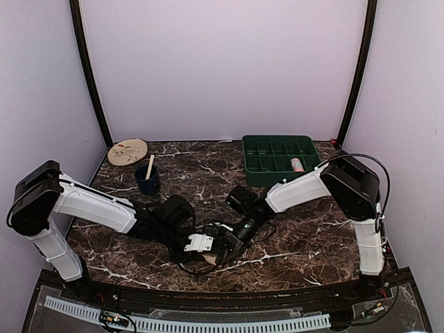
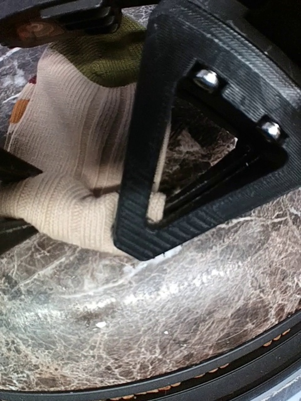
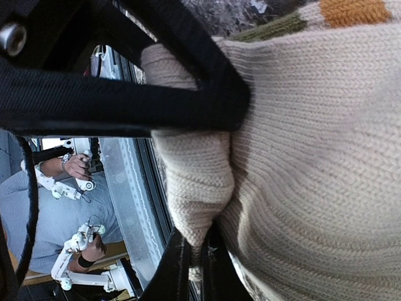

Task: Roll the socks
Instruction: Roll the sock at the center of the board.

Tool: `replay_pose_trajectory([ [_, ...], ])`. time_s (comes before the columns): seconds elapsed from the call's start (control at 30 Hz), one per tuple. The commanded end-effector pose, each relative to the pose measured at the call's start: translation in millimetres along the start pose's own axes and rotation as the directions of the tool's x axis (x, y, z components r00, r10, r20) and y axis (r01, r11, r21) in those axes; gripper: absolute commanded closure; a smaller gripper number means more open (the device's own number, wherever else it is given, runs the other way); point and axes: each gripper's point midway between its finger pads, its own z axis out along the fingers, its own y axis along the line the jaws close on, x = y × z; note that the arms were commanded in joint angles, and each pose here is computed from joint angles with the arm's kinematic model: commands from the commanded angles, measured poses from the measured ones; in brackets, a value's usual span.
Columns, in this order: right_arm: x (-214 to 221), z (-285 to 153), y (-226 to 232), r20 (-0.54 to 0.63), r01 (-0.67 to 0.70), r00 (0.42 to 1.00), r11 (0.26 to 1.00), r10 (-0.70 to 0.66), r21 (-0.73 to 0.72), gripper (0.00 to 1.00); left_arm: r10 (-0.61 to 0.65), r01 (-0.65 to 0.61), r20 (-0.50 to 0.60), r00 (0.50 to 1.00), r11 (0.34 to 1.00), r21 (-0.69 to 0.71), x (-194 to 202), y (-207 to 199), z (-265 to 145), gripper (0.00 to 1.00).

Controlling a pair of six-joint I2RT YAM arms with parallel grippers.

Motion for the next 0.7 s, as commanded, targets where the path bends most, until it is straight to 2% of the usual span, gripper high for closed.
replay_pose_trajectory([
  [0.0, -3, -6, -1, 0.004, 0.004, 1.000, 1.000, -0.004, -0.017, 0.98, 0.005, -0.004, -0.022, 1.000, 0.999, 0.042, 0, -6, 1, 0.84],
  [0.1, -2, -9, -2, 0.010, 0.001, 1.000, 1.000, 0.000, -0.011, 0.96, 0.001, 0.001, -0.029, 1.000, 0.997, 0.071, 0, -10, 1, 0.88],
  [0.4, -3, -31, -9, 0.065, 0.003, 0.998, 0.998, -0.007, 0.057, 0.73, -0.066, 0.083, -0.080, 0.995, 0.970, 0.230, -6, -27, 0, 0.92],
  [0.67, 2, -47, -10, 0.112, 0.004, 0.994, 0.994, -0.016, 0.113, 0.65, -0.102, 0.122, -0.085, 0.991, 0.955, 0.270, -15, -28, -6, 0.93],
])
